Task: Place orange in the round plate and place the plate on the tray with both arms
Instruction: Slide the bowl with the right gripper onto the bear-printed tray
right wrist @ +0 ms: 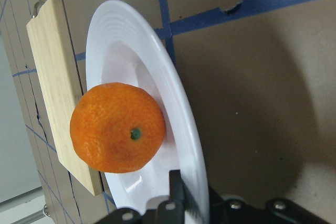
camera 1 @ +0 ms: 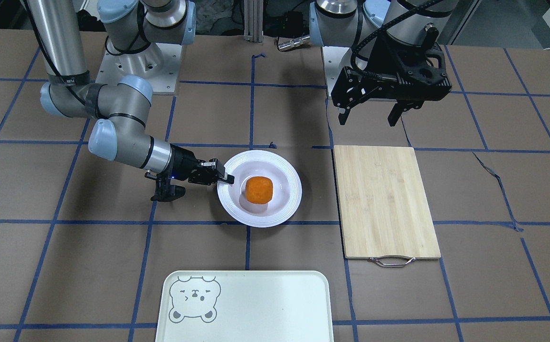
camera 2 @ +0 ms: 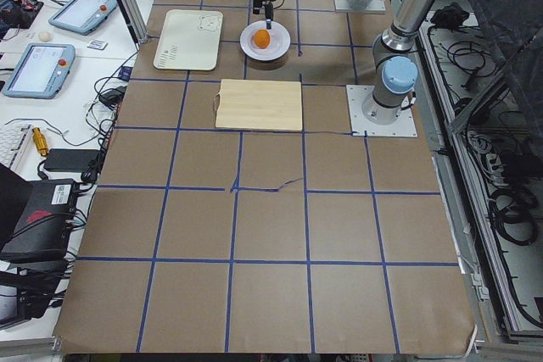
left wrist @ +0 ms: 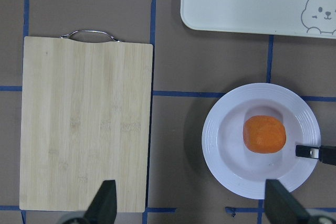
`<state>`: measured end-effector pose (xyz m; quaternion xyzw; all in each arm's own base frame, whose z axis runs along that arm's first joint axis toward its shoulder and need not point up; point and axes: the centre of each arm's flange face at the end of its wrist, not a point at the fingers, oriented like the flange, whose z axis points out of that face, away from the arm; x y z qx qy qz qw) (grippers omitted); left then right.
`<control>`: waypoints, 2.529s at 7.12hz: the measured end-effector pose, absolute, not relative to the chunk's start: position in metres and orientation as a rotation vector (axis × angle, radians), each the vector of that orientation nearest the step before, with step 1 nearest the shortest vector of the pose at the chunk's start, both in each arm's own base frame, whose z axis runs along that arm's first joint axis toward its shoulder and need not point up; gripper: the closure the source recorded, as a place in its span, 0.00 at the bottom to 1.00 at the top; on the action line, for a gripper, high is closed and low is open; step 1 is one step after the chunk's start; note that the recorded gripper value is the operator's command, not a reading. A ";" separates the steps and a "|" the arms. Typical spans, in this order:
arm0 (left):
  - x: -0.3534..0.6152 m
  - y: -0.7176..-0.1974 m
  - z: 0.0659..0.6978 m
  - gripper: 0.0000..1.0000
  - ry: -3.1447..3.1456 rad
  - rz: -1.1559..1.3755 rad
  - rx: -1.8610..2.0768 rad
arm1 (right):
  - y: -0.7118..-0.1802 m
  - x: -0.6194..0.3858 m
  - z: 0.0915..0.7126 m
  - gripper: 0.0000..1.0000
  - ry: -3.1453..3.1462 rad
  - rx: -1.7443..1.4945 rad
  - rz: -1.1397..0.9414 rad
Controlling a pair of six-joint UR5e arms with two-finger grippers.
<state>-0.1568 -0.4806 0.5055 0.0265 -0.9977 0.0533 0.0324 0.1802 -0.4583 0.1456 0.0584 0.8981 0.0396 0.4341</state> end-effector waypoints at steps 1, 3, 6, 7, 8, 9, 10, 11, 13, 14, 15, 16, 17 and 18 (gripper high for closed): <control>-0.157 -0.481 0.506 0.00 -3.071 0.164 0.081 | -0.460 0.176 0.153 1.00 2.238 0.182 0.095; -0.157 -0.481 0.506 0.00 -3.071 0.164 0.081 | -0.459 0.166 0.181 1.00 2.228 0.268 0.103; -0.157 -0.481 0.506 0.00 -3.071 0.165 0.082 | -0.501 0.127 0.229 1.00 2.214 0.351 0.007; -0.157 -0.481 0.506 0.00 -3.071 0.164 0.082 | -0.545 0.115 0.248 1.00 2.211 0.372 -0.045; -0.157 -0.481 0.506 0.00 -3.071 0.164 0.082 | -0.600 0.103 0.263 1.00 2.207 0.373 -0.101; -0.156 -0.481 0.506 0.00 -3.071 0.165 0.083 | -0.650 0.098 0.267 1.00 2.189 0.358 -0.138; -0.157 -0.481 0.506 0.00 -3.071 0.166 0.082 | -0.683 0.103 0.264 1.00 2.163 0.332 -0.150; -0.157 -0.481 0.506 0.00 -3.071 0.166 0.082 | -0.711 0.114 0.258 1.00 2.149 0.293 -0.159; -0.157 -0.480 0.506 0.00 -3.071 0.166 0.082 | -0.736 0.141 0.236 1.00 2.152 0.244 -0.140; -0.157 -0.480 0.506 0.00 -3.071 0.166 0.082 | -0.739 0.147 0.225 1.00 2.153 0.241 -0.121; -0.157 -0.481 0.506 0.00 -3.071 0.165 0.082 | -0.741 0.150 0.212 1.00 2.148 0.248 -0.097; -0.157 -0.480 0.506 0.00 -3.071 0.165 0.082 | -0.743 0.151 0.197 1.00 2.140 0.260 -0.069; -0.157 -0.481 0.506 0.00 -3.071 0.166 0.082 | -0.745 0.151 0.178 1.00 2.133 0.274 -0.042; -0.157 -0.481 0.506 0.00 -3.071 0.167 0.082 | -0.748 0.152 0.164 0.86 2.130 0.284 -0.023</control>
